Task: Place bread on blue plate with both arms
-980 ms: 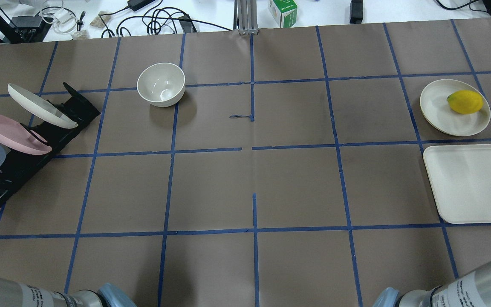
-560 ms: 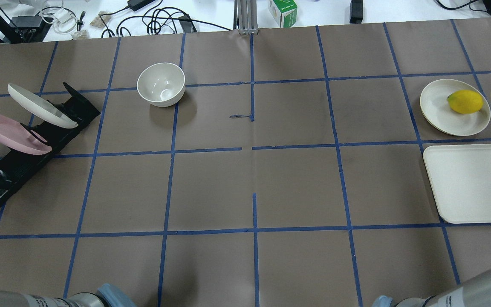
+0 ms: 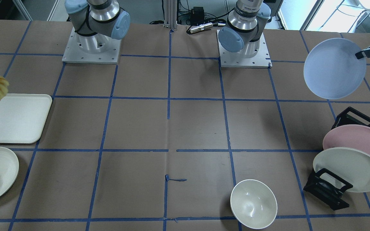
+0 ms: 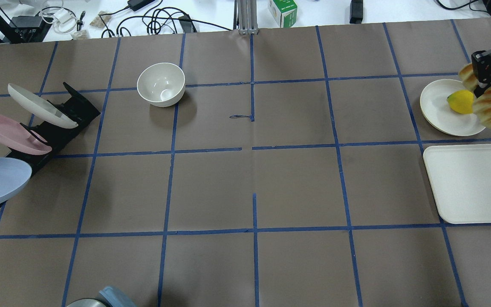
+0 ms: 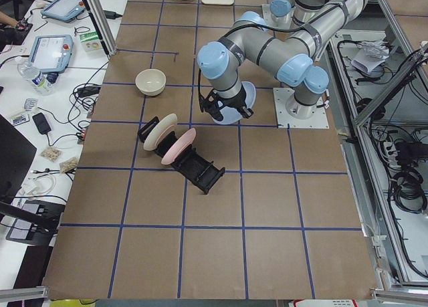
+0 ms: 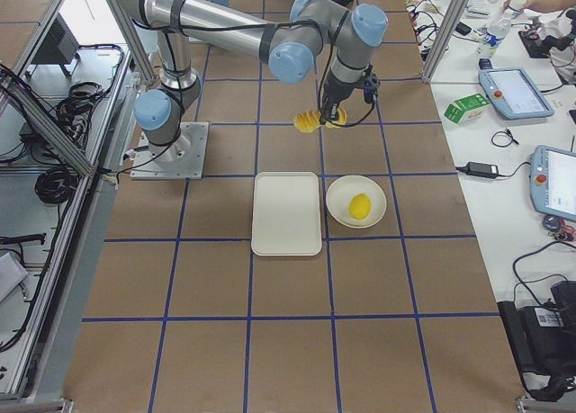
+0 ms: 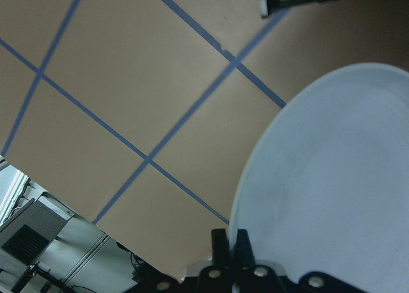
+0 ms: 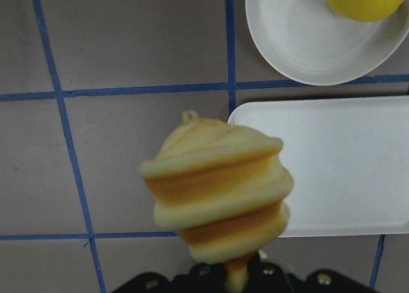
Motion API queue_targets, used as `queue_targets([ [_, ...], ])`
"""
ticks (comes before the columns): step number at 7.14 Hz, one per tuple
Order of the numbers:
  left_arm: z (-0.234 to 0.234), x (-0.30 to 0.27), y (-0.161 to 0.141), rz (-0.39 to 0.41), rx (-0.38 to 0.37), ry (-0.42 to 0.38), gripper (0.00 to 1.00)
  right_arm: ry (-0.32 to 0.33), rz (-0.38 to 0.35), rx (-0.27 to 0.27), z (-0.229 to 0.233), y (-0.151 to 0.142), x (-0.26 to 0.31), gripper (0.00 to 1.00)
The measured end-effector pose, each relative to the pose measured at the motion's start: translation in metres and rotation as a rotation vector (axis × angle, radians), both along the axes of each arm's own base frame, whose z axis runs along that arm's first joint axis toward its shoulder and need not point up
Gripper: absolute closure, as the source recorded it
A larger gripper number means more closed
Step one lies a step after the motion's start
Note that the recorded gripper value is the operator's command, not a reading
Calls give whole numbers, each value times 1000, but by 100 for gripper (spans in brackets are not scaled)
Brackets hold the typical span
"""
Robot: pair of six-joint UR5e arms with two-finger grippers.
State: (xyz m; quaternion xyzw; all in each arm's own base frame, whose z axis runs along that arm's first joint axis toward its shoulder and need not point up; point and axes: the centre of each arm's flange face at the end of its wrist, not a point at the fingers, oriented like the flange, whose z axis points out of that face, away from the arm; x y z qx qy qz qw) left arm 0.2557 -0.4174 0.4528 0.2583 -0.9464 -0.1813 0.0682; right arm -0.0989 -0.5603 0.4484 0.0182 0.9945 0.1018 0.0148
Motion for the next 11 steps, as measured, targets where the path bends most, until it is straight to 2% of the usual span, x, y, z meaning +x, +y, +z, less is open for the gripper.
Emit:
queue_targets([
  [1,-8,-42,-29,-55,-106,95,100,-2,3,-1,5,2,10,100],
  [2,-15,-97,-65,-134,-221,152,100,-10,-15,-8,12,5,28,100],
  [4,-50,-213,-113,-317,-409,197,100,-37,-77,-30,27,10,86,100],
  [5,-78,-270,-122,-338,-497,229,100,-36,-92,-32,31,12,116,100],
  [6,-113,-317,-120,-311,-533,246,100,-30,-105,-35,33,13,141,100],
  [8,-183,-383,-101,-279,-501,269,100,-28,-150,-39,37,17,190,100],
  [10,-230,-416,-100,-264,-465,273,100,-48,-218,-38,28,10,222,100],
  [11,-247,-423,-104,-258,-470,271,100,-63,-210,-43,15,1,240,100],
])
